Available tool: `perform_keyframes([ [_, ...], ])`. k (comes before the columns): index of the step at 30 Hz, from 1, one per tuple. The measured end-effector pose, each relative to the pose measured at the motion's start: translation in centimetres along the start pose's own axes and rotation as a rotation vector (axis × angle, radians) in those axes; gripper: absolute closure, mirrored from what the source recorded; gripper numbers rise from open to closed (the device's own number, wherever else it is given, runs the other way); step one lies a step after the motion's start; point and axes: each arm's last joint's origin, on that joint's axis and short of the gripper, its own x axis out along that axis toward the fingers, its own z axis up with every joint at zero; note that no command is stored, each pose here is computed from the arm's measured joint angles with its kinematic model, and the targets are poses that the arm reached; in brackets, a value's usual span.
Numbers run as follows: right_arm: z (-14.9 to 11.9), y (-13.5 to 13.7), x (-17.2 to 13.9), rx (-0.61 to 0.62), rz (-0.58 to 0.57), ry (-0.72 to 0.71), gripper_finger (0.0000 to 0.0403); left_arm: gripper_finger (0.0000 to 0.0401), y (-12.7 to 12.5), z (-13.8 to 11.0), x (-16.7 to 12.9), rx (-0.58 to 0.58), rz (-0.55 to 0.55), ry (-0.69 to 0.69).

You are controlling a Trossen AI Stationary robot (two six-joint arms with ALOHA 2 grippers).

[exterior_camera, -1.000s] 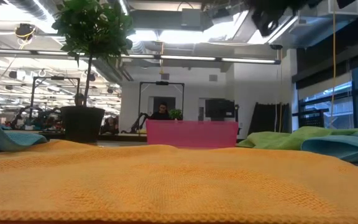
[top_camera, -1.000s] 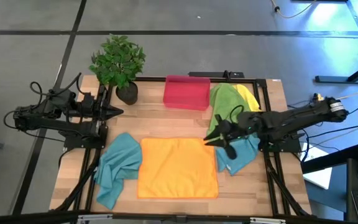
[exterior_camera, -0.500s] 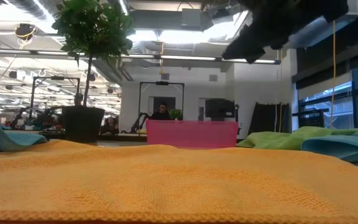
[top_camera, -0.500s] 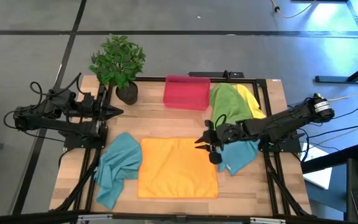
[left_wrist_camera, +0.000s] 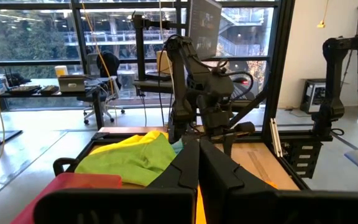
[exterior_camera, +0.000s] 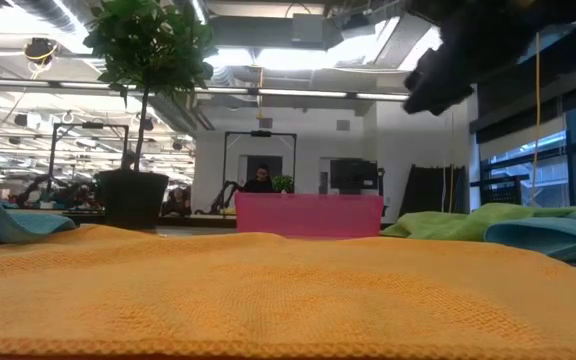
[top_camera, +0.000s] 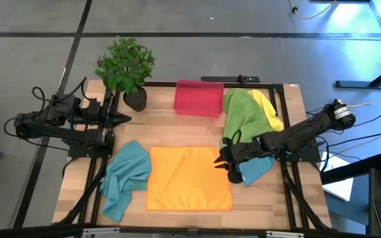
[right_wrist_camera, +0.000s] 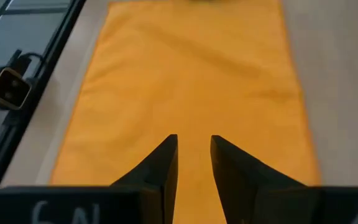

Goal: Roll microfiber towels into tight, uniform cylinder then place into a basket
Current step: Fold the orange towel

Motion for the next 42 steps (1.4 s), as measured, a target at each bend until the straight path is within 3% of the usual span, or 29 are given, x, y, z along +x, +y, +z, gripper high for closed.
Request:
perform_keyframes([
  [13,-1.4,1.5,-0.2,-0.032,-0.053,0.070,0.0305,0.0401,0.0,0.0,0.0,0.000,0.000,0.000],
  [25,-3.3,3.1,-0.4,0.051,-0.037,0.204,0.0305,0.0401,0.0,0.0,0.0,0.000,0.000,0.000],
  [42,-6.0,5.2,1.9,0.027,-0.026,0.344,0.0305,0.0401,0.0,0.2,0.0,0.000,0.000,-0.017],
])
